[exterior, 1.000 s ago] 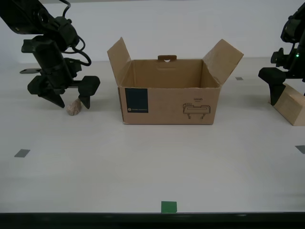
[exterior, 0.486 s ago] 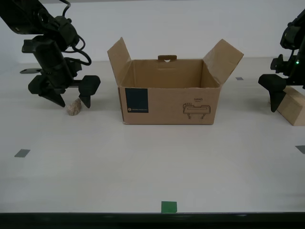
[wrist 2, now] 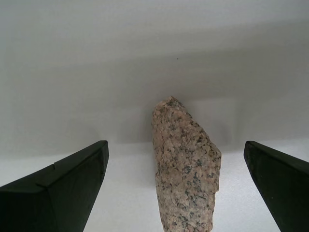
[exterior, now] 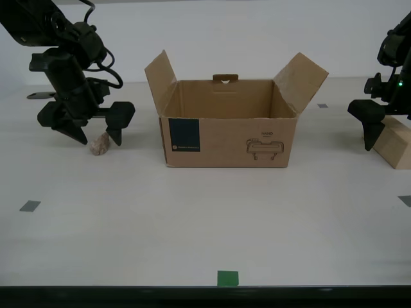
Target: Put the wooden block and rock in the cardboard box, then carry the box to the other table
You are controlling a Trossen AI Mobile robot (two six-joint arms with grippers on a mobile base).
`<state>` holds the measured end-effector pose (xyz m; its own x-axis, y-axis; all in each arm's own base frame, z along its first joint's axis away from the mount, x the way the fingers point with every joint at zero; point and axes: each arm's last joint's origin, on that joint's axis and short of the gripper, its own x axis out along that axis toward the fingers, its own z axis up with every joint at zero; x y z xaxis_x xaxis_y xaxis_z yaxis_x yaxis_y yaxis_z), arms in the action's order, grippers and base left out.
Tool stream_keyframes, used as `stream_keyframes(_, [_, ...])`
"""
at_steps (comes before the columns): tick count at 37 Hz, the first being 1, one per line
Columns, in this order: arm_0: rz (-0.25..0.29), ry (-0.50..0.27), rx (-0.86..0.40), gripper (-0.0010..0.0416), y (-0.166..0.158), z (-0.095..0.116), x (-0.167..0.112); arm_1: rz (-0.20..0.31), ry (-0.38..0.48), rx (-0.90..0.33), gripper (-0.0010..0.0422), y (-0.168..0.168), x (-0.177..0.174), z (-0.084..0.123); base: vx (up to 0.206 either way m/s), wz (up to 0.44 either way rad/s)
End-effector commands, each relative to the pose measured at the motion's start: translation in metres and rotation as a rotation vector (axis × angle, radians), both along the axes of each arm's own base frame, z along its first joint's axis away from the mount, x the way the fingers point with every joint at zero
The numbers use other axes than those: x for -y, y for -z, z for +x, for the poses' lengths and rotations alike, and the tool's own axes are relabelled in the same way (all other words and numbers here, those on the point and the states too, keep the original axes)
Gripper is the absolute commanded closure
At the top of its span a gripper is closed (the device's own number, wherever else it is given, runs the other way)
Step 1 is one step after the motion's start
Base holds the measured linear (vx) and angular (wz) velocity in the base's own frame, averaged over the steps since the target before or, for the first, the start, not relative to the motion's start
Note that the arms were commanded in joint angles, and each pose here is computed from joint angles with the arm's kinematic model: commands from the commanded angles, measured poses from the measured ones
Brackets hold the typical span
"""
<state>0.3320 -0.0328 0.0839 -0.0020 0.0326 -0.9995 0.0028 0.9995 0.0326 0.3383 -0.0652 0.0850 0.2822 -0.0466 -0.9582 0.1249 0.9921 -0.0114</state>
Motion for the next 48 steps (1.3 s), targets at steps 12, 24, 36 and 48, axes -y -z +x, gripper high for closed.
stream_keyframes(12, [-0.002,-0.006,0.000,0.0007,0.000,0.000,-0.001,-0.002,-0.042,-0.030,0.0027,0.010,-0.002,-0.011,0.000,0.000])
stream_keyframes(24, [-0.002,-0.008,0.000,0.0009,0.000,0.000,-0.001,-0.004,-0.042,-0.021,0.0028,0.012,-0.002,-0.012,0.000,0.000])
stream_keyframes(36, [-0.003,-0.008,0.004,0.0049,0.000,0.001,-0.002,-0.008,-0.042,-0.006,0.0028,0.012,-0.002,-0.011,0.000,0.000])
stream_keyframes(48, [-0.003,-0.010,0.004,0.0089,0.000,0.001,-0.002,-0.015,-0.057,0.004,0.0028,0.011,-0.002,-0.010,0.000,0.000])
